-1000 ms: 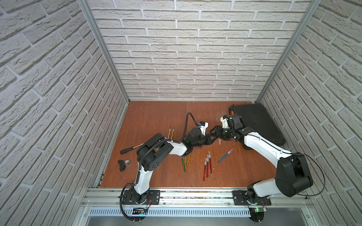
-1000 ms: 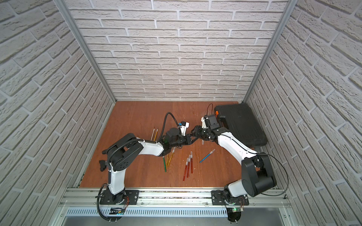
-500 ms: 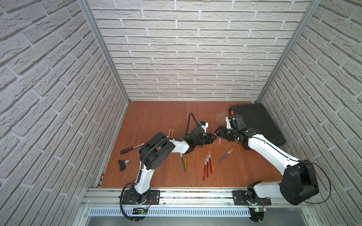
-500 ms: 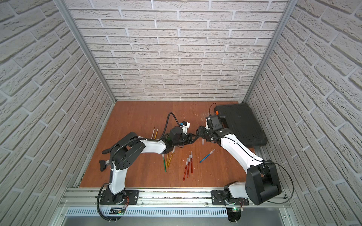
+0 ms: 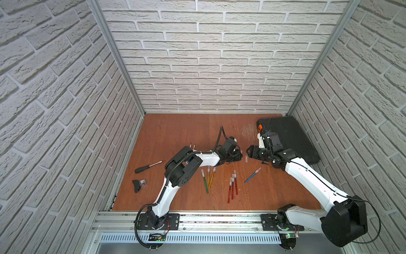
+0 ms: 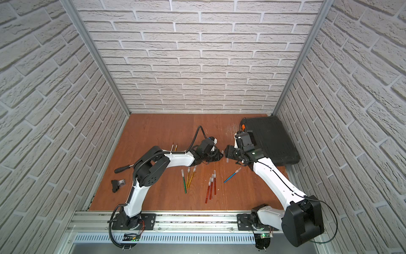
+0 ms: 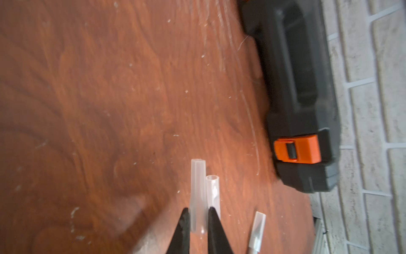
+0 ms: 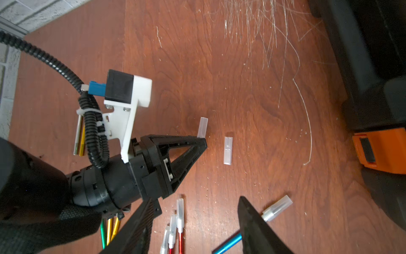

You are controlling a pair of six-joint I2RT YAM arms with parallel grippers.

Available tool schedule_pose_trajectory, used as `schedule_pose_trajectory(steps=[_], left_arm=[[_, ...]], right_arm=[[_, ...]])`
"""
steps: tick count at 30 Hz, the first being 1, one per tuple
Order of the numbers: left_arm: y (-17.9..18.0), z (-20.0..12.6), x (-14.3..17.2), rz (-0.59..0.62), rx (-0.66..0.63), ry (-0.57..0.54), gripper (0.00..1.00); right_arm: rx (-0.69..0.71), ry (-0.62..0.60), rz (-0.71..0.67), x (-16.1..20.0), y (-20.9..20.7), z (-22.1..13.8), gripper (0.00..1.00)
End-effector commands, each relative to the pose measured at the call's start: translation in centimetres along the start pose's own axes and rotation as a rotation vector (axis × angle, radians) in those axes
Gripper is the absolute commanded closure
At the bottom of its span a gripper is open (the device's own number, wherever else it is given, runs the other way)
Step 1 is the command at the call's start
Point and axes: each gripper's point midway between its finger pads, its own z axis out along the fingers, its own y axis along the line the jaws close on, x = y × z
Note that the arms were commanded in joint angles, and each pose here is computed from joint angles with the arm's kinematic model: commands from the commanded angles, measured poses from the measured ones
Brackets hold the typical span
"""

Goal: Remove protective caps from carving knives
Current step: Place the protective sleeve at the center of the board.

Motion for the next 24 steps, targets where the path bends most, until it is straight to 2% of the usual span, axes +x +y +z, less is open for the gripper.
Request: schedule_pose_trajectory(steps=[1, 6, 11, 15, 19, 24], left_arm=[[1.2, 0.5, 1.2, 0.014, -0.073, 0.052, 0.86], [1.4, 0.5, 1.6, 0.008, -0.088, 0.072, 0.81], [1.2, 0.1, 1.7, 0.006, -0.089, 0.085, 0.69], [0.7, -0.7, 1.4, 0.023, -0.09, 0.079, 0.66], [0.5, -2.8, 1.0, 0.059, -0.121, 0.068, 0.67], [1.0, -7.9, 0.8, 0.127, -0.203, 0.03, 0.68]], right_arm=[[0.012, -0.011, -0.018, 0.2, -0.6, -0.2, 0.38], [0.011, -0.013, -0.02, 0.2, -0.6, -0.2, 0.38], [0.009, -0.012, -0.023, 0.3, -0.6, -0.3, 0.38], [0.0, -0.01, -0.031, 0.5, -0.6, -0.6, 0.38], [-0.034, -0.011, -0.053, 0.9, -0.2, -1.1, 0.39], [-0.133, 0.01, -0.106, 2.0, 1.2, -1.9, 0.39]])
